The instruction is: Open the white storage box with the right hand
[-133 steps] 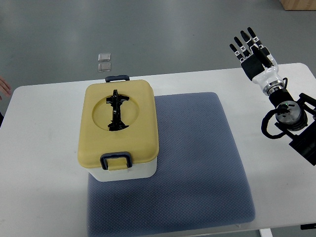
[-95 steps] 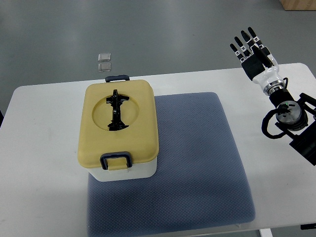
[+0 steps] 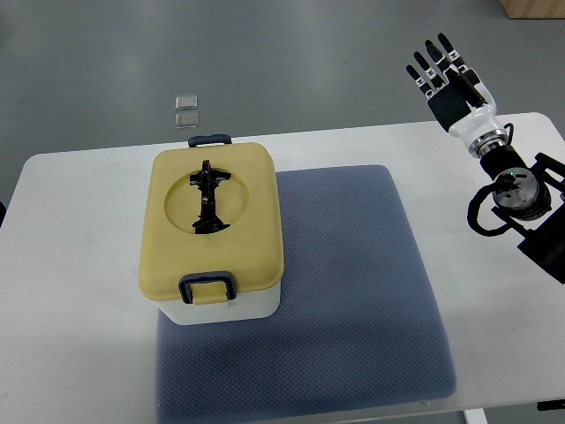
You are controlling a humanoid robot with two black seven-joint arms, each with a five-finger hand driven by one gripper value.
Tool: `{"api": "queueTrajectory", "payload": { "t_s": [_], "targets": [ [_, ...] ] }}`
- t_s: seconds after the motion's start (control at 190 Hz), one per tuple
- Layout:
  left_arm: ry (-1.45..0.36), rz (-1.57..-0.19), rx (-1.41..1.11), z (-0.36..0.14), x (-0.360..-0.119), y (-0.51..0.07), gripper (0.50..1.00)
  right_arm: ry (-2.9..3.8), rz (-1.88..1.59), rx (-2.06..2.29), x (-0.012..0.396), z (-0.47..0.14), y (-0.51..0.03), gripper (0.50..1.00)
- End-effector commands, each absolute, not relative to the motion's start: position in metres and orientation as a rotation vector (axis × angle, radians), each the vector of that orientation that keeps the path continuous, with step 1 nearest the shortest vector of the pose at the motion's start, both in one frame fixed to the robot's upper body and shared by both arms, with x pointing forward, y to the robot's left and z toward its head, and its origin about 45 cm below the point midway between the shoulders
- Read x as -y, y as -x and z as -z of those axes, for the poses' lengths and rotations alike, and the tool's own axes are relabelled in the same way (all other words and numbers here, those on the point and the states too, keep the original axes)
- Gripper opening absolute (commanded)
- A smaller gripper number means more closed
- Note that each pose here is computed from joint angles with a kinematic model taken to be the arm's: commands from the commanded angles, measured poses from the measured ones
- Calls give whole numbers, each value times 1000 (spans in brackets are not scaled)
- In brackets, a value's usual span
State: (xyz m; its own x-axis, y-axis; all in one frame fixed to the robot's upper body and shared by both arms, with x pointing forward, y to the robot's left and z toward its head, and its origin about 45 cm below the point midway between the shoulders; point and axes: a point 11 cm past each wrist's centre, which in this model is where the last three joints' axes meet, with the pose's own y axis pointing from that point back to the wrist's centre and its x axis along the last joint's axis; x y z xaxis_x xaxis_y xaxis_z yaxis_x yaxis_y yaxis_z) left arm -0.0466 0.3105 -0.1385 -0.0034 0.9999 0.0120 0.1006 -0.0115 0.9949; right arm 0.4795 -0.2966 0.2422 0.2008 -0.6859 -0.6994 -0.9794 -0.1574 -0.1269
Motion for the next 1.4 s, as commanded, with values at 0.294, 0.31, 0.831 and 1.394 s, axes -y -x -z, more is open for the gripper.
{"api": "queueTrajectory", "payload": {
  "t_s": [0.294, 0.31, 0.831, 1.394],
  "targets": [
    [-1291, -1167, -1279, 138, -310, 47, 1000, 2860, 287, -1472, 244, -336, -499, 930],
    [-1290, -1165, -1279, 138, -310, 47, 1000, 2922, 382, -1452, 239, -340, -499, 930],
    [-1288, -1170, -1277, 139, -310, 45, 1000, 3077, 2035, -289, 128, -405, -436, 930],
    [-1288, -1170, -1277, 139, -310, 45, 1000, 2922, 1952, -337, 86, -357, -426, 928]
  ]
}}
